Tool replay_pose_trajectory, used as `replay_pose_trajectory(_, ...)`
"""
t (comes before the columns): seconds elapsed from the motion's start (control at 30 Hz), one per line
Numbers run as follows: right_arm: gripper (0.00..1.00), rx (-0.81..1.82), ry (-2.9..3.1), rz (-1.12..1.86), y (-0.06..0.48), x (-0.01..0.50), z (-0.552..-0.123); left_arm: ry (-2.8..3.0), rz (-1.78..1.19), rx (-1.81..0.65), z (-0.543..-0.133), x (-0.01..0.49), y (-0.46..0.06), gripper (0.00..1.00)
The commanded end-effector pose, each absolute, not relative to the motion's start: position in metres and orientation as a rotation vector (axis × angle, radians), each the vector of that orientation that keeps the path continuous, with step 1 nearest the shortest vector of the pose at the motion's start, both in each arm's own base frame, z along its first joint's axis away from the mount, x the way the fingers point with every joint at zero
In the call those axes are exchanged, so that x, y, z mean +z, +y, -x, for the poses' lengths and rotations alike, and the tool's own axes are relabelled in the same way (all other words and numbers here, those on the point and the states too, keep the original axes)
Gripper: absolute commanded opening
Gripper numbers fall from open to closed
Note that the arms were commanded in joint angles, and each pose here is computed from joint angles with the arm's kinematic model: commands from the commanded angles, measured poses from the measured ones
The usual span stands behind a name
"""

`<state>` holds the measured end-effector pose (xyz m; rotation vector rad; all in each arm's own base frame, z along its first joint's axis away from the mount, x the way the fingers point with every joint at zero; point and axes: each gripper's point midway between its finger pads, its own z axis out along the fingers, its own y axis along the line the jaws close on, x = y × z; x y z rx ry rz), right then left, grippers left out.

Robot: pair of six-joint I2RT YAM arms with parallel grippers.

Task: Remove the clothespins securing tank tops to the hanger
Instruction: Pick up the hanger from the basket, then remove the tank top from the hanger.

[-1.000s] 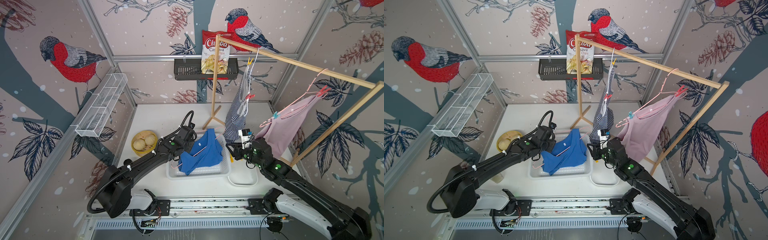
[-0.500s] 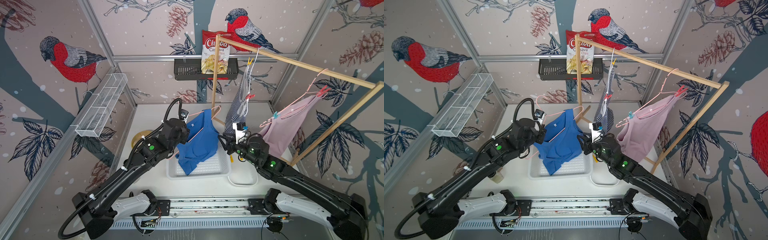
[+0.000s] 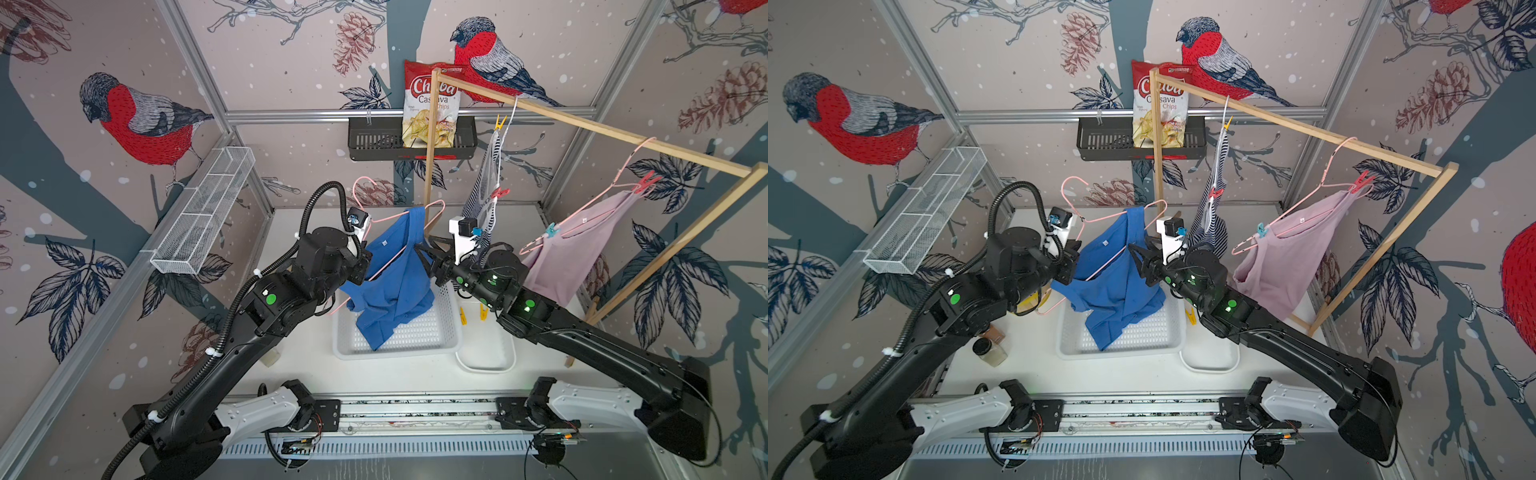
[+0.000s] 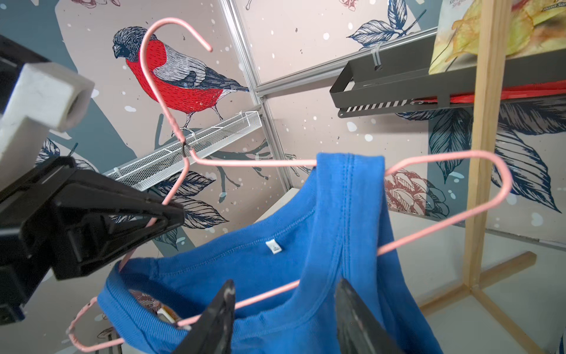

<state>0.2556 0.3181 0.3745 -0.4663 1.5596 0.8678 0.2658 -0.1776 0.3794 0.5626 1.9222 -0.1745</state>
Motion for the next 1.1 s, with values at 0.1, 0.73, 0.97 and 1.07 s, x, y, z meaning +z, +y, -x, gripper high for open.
replay_pose_trajectory(0.1, 0.55, 0.808, 1.538, 0.377, 0.313, 0.388, -0.272, 1.851, -0.603, -0.216, -0.257, 0.401, -0.180, 0.00)
replay_pose_trajectory(0.73, 0.22, 0.844, 1.567, 0.326, 0.319, 0.380, -0.293, 1.776, -0.658, -0.408, -0.246, 0.405, -0.207, 0.00)
replay_pose_trajectory(0.97, 0.12, 0.886, 1.630, 0.290, 0.309, 0.361, -0.297, 1.888, -0.658, -0.248, -0.260, 0.378, -0.195, 0.00)
replay_pose_trajectory(1.07, 0.05, 0.892, 1.648, 0.267, 0.302, 0.357, -0.299, 1.937, -0.662, -0.181, -0.265, 0.363, -0.190, 0.00)
